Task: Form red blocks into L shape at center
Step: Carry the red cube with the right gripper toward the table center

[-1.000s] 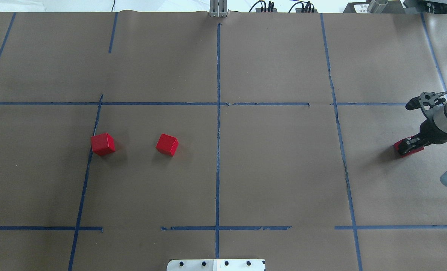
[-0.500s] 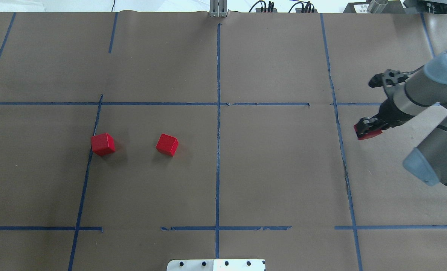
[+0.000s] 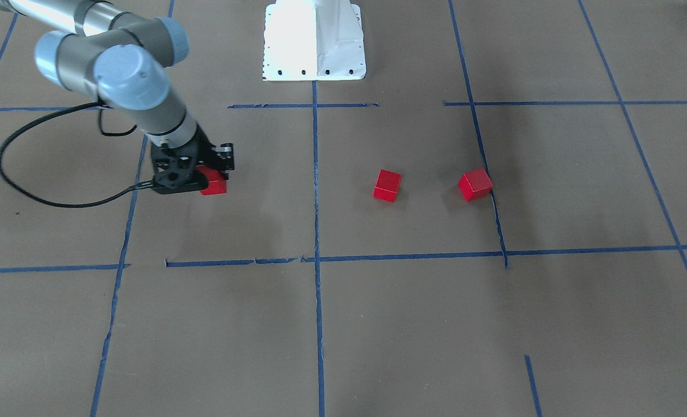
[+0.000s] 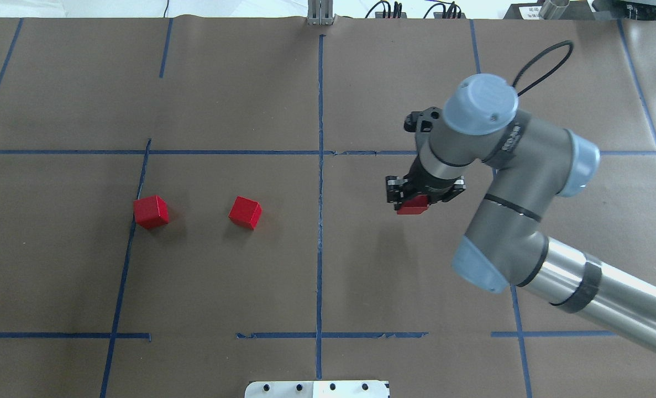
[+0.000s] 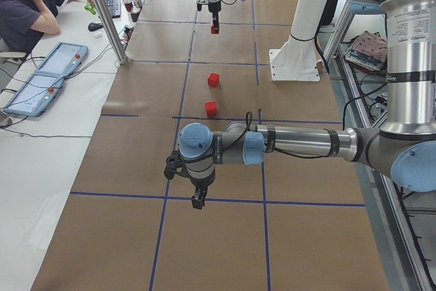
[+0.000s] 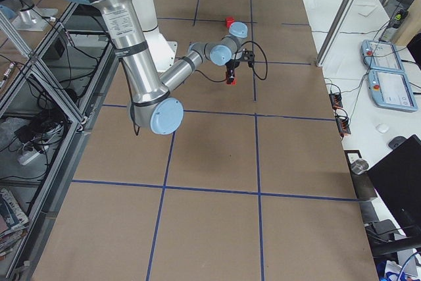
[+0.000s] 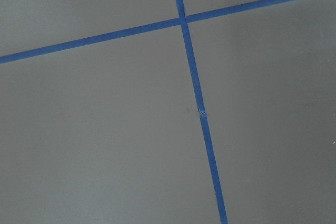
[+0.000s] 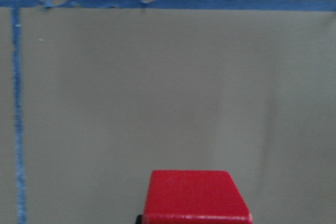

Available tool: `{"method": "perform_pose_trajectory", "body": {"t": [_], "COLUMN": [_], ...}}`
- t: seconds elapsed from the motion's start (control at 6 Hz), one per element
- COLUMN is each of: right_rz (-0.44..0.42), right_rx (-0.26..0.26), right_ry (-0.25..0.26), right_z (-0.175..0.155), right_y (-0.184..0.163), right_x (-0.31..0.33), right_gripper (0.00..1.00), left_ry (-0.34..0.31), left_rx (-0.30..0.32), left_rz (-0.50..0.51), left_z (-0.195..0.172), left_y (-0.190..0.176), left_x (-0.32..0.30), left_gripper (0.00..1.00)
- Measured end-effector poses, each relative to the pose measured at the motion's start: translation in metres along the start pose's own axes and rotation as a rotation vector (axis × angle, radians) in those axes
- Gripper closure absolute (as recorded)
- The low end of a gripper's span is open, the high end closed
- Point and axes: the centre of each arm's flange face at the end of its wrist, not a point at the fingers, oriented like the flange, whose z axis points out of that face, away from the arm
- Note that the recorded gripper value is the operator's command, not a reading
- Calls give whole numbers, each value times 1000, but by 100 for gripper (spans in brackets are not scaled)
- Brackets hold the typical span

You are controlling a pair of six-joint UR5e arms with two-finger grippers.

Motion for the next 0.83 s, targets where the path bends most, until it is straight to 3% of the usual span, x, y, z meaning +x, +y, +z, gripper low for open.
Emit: {"method": "perform_pose_trajectory", "body": {"t": [0.33,0.5,0.83], "right_rz": [58,59,52], "right_rx": [12,8,-8], "right_ry": [18,38,62], "right_z": [31,47,67], "right_y": [19,25,34], "right_x": [-105,-127,-137], "right_gripper": [80,79,67], "left_ry": [1,1,1], "left_rx": [-3,-4,-5], "left_rz": [-3,-4,-5], "left_z": [1,1,2], "left_y": [1,1,2], "left_x": [-1,-1,-1], "left_gripper": [0,0,0]}}
